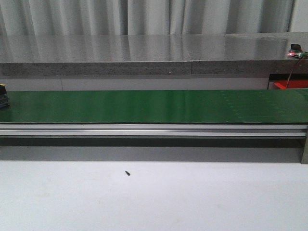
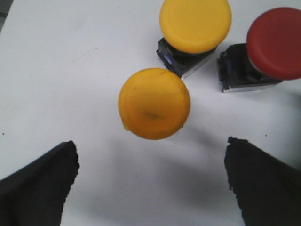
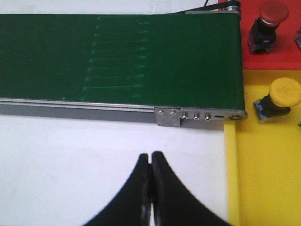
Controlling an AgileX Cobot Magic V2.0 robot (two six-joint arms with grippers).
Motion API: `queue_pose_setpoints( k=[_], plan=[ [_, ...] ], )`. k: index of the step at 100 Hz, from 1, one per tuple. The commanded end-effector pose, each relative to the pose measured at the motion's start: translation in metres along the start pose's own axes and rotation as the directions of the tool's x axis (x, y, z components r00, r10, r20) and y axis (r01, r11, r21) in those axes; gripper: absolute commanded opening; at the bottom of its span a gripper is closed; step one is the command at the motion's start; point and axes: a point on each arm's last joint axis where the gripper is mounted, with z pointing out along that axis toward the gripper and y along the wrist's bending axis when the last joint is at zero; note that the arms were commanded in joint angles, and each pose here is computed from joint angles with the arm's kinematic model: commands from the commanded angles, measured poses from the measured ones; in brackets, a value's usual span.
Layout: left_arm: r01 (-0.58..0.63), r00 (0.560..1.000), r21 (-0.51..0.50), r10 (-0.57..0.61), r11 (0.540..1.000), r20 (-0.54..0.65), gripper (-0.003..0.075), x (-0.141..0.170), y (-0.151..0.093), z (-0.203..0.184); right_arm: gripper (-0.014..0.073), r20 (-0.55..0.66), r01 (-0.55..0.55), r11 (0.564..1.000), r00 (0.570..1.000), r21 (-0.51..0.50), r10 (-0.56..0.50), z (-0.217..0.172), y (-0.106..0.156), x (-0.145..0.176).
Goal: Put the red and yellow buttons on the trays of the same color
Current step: 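Grasp a yellow push-button beside the belt with the left gripper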
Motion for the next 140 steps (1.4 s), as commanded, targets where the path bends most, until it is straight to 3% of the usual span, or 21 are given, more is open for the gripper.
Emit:
queue_pose_setpoints(
  k=[1, 52, 59, 75, 88, 112, 140],
  plan=[
    [0.005, 0.991, -0.027, -0.001, 1.000, 0.134, 0.0620, -0.019, 0.003, -0.020, -0.0106, 0.089, 0.012, 1.000, 0.996, 0.000, -0.012, -0.007, 0.001, -0.011],
    [0.021, 0.986, -0.035, -0.015, 0.999, 0.169, 0.0596, -0.017, 0.004, 0.015, -0.0106, 0.089, 0.012, 1.000, 0.996, 0.000, -0.012, -0.007, 0.001, -0.011],
    [0.023, 0.984, -0.034, -0.017, 0.999, 0.177, 0.0531, -0.017, 0.003, 0.015, -0.0106, 0.089, 0.012, 1.000, 0.996, 0.000, -0.012, -0.007, 0.001, -0.011],
    [0.029, 0.981, -0.034, -0.022, 0.999, 0.191, 0.0302, -0.019, 0.004, 0.015, -0.0106, 0.089, 0.012, 1.000, 0.996, 0.000, -0.012, -0.007, 0.001, -0.011],
    [0.029, 0.982, -0.033, -0.022, 0.999, 0.188, 0.0188, -0.018, 0.003, 0.015, -0.0106, 0.089, 0.012, 1.000, 0.996, 0.000, -0.012, -0.007, 0.001, -0.011],
    [0.025, 0.991, -0.016, -0.023, 1.000, 0.132, 0.0180, -0.015, 0.001, 0.008, -0.0106, 0.087, 0.012, 1.000, 0.996, 0.000, -0.012, -0.006, 0.001, -0.011],
    [0.028, 0.989, -0.008, -0.026, 1.000, 0.149, 0.0179, -0.021, 0.000, -0.035, -0.0106, 0.087, 0.012, 1.000, 0.996, 0.000, -0.012, -0.006, 0.001, -0.011]
  ],
)
